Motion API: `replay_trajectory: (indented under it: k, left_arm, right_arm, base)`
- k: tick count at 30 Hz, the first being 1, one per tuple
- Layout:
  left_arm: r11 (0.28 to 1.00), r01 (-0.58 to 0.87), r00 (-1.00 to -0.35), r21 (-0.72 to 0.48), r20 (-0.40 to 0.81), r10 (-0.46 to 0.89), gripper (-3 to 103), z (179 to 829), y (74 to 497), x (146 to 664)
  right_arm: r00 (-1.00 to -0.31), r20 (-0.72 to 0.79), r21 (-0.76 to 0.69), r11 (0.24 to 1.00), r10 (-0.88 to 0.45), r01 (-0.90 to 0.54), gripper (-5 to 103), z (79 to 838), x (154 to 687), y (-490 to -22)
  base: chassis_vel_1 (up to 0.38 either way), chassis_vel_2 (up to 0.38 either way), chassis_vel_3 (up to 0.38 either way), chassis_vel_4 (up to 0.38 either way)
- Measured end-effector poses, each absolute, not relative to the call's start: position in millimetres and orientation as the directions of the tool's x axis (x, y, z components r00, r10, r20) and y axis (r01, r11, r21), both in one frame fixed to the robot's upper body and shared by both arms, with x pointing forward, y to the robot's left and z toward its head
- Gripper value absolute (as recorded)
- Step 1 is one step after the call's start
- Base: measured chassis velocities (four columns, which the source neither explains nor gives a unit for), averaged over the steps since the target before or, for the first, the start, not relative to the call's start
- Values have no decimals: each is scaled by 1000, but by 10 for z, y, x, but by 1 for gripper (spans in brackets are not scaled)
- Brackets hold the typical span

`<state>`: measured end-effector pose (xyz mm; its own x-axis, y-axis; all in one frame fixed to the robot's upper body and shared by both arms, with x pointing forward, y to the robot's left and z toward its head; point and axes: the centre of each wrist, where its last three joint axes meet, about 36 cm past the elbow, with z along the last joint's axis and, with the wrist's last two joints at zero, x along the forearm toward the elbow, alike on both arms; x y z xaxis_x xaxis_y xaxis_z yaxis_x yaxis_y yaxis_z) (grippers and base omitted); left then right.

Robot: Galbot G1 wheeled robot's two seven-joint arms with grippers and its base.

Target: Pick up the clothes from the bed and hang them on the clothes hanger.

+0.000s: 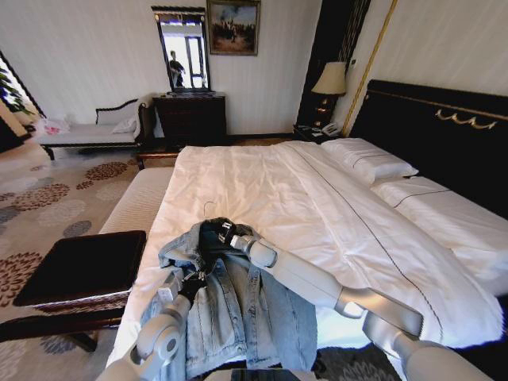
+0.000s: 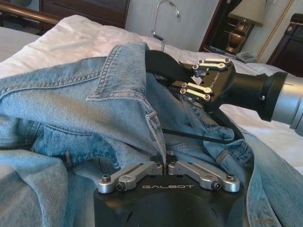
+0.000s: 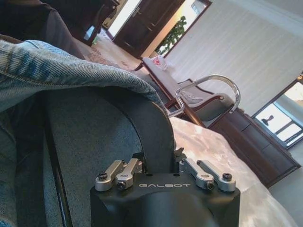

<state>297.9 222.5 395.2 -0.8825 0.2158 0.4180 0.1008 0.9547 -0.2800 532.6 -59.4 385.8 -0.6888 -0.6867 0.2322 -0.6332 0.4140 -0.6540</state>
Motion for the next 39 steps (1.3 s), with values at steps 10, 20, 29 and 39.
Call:
replay_trajectory:
  k: [10, 20, 29, 39]
  left_arm:
    - [956, 87, -875, -280, 437, 207, -2, 3858, 2229, 2905]
    - [967, 102, -870, -234, 451, 201, 29, 3931, 2245, 2798]
    - [976, 173, -906, -135, 367, 212, 67, 4283, 2349, 2698]
    - [945, 328, -923, 3, 212, 320, 99, 5064, 3051, 2971]
  right_arm:
    - [-743, 45, -739, 479, -668, -474, 28, 3721, 5164, -610]
    - [-738, -93, -772, 516, -669, -371, 28, 3632, 5041, -596]
    - [-757, -134, -762, 554, -640, -334, 28, 3488, 4900, -733]
    - [-764, -147, -765, 562, -628, -314, 28, 3507, 4890, -854]
  base:
    - [0, 0, 0, 0]
    - [0, 0, 0, 0]
    - [0, 0, 0, 0]
    - [0, 0, 0, 0]
